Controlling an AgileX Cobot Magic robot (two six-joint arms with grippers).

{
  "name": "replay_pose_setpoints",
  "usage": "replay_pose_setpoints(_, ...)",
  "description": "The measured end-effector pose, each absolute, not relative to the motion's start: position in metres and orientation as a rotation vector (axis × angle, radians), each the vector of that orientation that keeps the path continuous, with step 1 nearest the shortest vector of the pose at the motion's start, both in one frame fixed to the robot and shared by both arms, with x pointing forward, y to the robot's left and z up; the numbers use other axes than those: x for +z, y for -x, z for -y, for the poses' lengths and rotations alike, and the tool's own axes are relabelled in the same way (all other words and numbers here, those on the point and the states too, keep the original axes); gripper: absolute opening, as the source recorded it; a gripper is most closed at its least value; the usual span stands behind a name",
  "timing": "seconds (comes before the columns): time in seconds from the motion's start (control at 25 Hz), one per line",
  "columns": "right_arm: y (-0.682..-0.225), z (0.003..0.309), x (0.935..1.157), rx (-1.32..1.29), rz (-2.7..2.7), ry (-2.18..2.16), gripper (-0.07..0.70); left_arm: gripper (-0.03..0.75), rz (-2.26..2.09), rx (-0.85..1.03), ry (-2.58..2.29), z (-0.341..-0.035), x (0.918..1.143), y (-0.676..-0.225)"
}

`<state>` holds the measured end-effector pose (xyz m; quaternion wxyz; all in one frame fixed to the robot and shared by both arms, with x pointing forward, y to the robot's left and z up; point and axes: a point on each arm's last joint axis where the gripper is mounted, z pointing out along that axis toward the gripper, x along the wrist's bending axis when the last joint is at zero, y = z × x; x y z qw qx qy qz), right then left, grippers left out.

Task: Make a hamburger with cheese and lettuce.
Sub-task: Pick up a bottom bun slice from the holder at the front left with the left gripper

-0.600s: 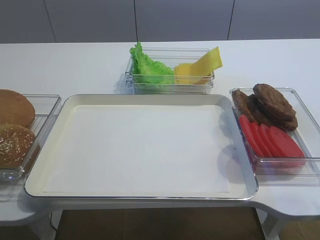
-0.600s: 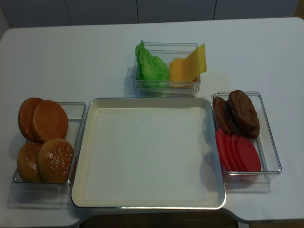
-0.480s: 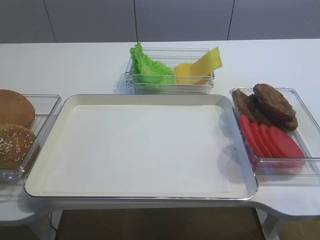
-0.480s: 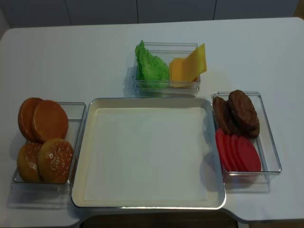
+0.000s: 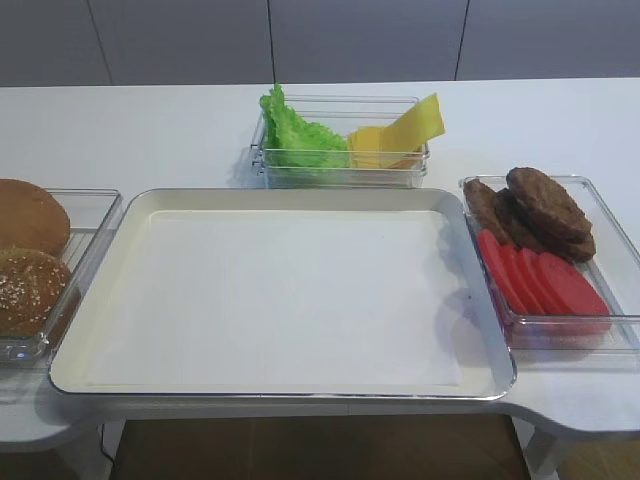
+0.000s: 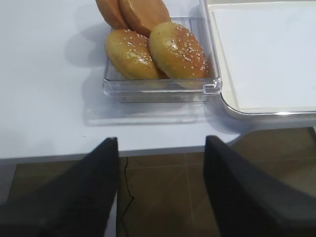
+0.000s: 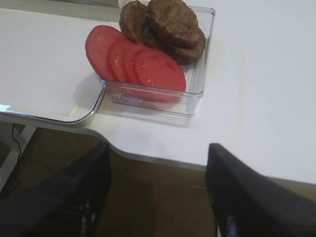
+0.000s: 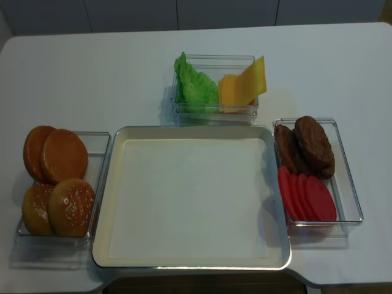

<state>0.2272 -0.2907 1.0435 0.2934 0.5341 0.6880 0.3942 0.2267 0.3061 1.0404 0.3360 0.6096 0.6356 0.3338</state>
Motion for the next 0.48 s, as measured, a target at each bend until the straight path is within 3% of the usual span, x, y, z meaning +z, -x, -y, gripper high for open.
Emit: replay_pose_setpoints(0.48,-0.2272,0.2907,1.0435,1.050,-1.832,-1.422,0.475,0.407,-1.658,0.871,-1.590,-0.3061,1.0404,-0.2267)
